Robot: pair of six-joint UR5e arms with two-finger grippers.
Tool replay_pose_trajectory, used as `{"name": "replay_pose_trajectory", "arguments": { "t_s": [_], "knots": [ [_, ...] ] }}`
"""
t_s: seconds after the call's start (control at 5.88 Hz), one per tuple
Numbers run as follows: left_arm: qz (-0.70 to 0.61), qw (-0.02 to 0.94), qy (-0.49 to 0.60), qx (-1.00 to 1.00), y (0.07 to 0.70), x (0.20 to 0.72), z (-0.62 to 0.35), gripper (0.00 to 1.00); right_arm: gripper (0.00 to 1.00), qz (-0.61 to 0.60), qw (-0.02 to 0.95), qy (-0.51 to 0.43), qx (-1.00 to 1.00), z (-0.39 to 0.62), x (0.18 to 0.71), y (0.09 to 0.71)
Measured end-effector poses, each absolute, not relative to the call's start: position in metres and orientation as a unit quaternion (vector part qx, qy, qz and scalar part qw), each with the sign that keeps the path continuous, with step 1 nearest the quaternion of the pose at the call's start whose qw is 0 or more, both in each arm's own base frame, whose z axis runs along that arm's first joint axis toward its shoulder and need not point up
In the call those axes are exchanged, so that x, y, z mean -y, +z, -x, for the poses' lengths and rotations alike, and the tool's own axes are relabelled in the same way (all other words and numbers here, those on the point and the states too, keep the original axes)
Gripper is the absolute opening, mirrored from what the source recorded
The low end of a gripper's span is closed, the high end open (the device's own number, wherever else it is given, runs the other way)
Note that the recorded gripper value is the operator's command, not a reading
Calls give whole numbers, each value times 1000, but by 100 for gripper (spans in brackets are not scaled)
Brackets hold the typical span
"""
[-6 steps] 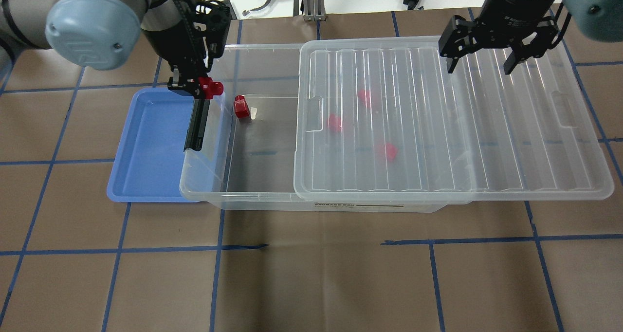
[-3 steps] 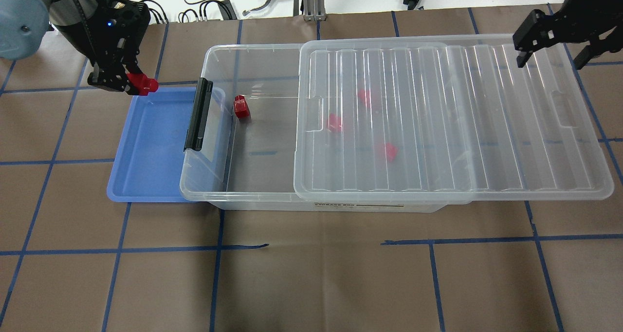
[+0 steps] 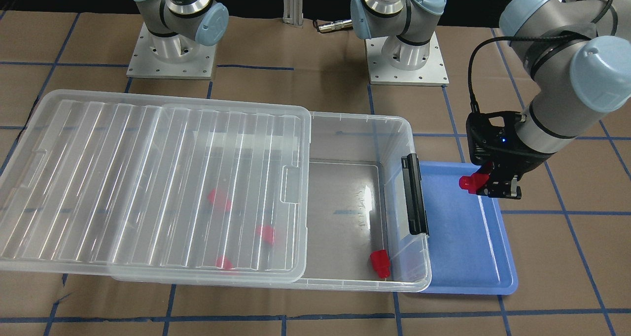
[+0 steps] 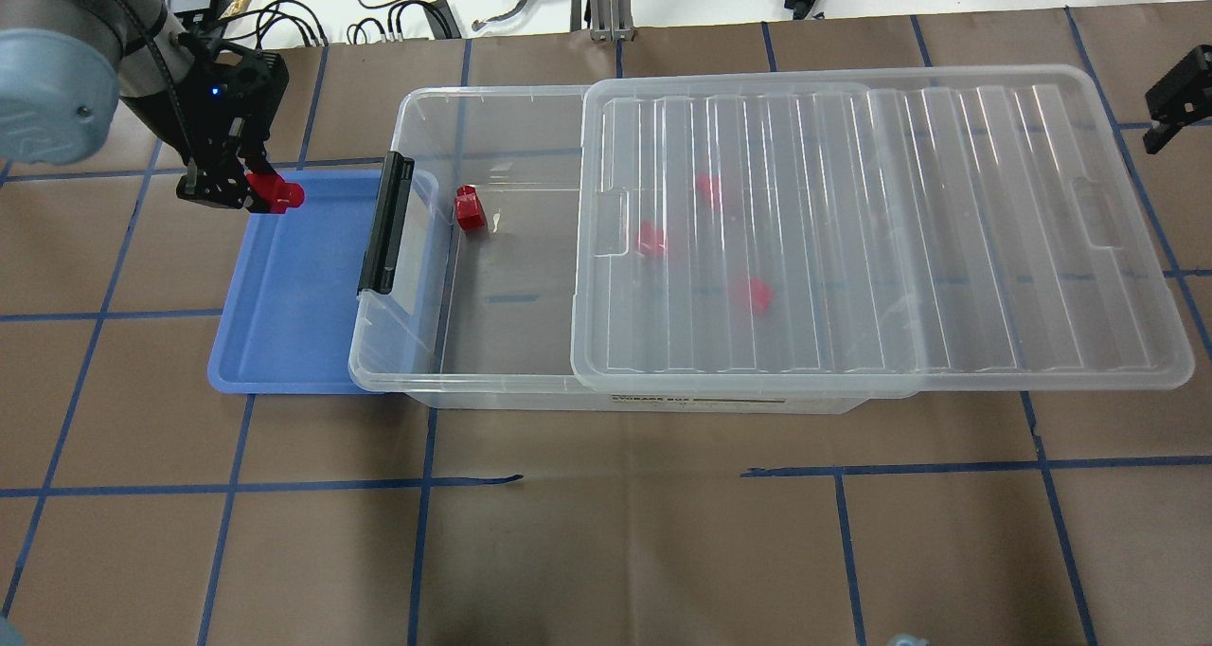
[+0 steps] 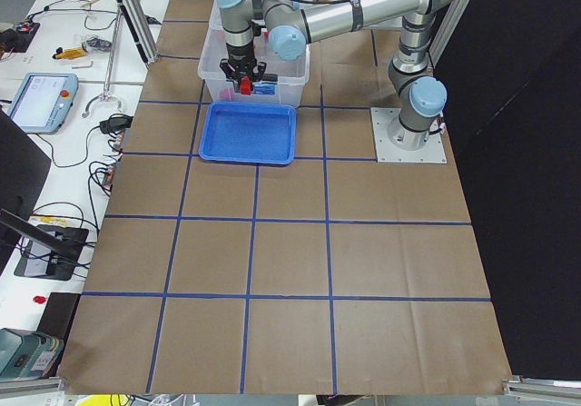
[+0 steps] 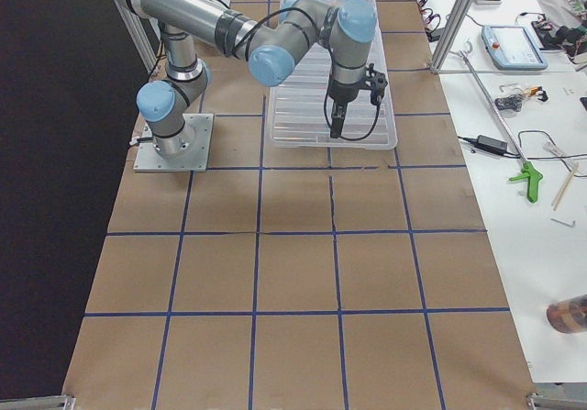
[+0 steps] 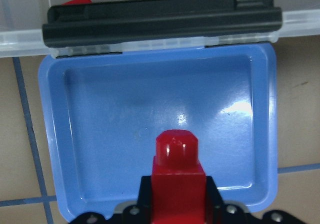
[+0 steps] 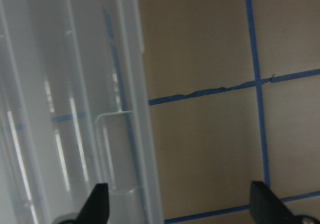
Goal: Place red block in blue tray from box
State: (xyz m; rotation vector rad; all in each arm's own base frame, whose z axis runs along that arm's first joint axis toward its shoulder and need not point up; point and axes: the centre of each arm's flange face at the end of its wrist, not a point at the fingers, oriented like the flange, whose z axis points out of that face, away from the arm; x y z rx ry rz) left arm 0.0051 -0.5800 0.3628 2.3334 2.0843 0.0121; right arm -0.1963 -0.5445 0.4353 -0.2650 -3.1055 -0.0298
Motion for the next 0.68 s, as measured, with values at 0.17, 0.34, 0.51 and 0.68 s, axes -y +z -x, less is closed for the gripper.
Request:
{"name": "replay_pose_trajectory", "arguments": {
  "t_s": [0.17, 0.34, 0.51, 0.68],
  "knots": [
    [-751, 19, -3, -660, 314, 573, -14, 18, 100, 83, 11, -13, 996, 231, 545, 415],
    [-759, 31, -8, -651, 262, 574, -18, 19, 100, 81, 8, -17, 997, 249, 544, 395],
    [-762, 36, -9, -646, 222, 580, -21, 34, 100, 82, 6, -20, 996, 252, 542, 377],
    [-764, 38, -9, -644, 205, 584, -23, 98, 100, 84, 3, -22, 996, 249, 537, 362]
  ]
}}
